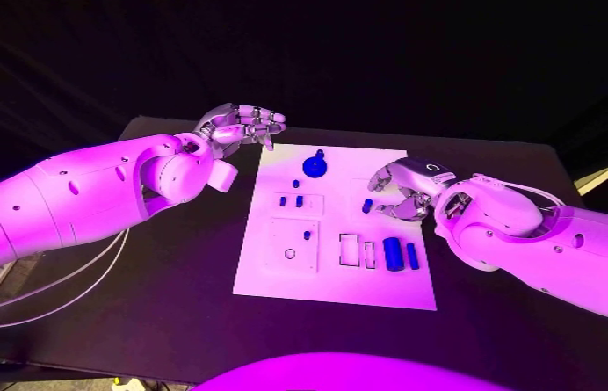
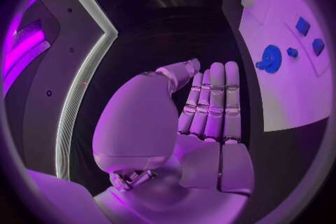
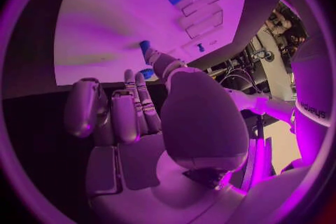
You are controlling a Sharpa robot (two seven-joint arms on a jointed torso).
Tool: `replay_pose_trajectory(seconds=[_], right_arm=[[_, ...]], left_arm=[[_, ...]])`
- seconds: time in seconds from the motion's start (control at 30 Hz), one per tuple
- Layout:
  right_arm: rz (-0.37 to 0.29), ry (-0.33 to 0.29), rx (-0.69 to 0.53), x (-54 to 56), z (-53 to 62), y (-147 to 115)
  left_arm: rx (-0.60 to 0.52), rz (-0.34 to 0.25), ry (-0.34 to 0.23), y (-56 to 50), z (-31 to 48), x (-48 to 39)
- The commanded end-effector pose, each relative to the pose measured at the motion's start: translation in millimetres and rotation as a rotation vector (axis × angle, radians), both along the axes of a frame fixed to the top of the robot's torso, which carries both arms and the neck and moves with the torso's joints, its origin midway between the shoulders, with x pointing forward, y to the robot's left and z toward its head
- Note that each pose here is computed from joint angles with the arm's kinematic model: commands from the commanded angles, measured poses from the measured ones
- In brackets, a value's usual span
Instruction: Assemble the parts on the task board
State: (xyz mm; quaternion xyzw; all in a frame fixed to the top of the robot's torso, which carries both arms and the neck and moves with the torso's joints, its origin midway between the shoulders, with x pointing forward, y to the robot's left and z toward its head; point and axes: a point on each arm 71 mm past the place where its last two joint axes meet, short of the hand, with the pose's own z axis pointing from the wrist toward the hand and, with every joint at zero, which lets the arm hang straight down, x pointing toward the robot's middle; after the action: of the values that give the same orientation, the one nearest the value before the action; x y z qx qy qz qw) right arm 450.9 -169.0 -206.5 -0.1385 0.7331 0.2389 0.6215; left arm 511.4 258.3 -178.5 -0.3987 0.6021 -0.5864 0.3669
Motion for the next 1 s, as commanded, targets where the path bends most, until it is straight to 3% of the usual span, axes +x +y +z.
replay_pose_trajectory(seconds=[0.03, 1.0], right_arm=[[0.000, 0.009, -0.018, 2.4, -1.4, 0.4], [0.034, 0.039, -0.030, 1.8, -10.2, 16.3]], left_arm=[[-0.004, -0.005, -0.001, -1.2, 0.8, -0.4], [-0.001, -0.003, 0.004, 1.2, 0.6, -0.9]])
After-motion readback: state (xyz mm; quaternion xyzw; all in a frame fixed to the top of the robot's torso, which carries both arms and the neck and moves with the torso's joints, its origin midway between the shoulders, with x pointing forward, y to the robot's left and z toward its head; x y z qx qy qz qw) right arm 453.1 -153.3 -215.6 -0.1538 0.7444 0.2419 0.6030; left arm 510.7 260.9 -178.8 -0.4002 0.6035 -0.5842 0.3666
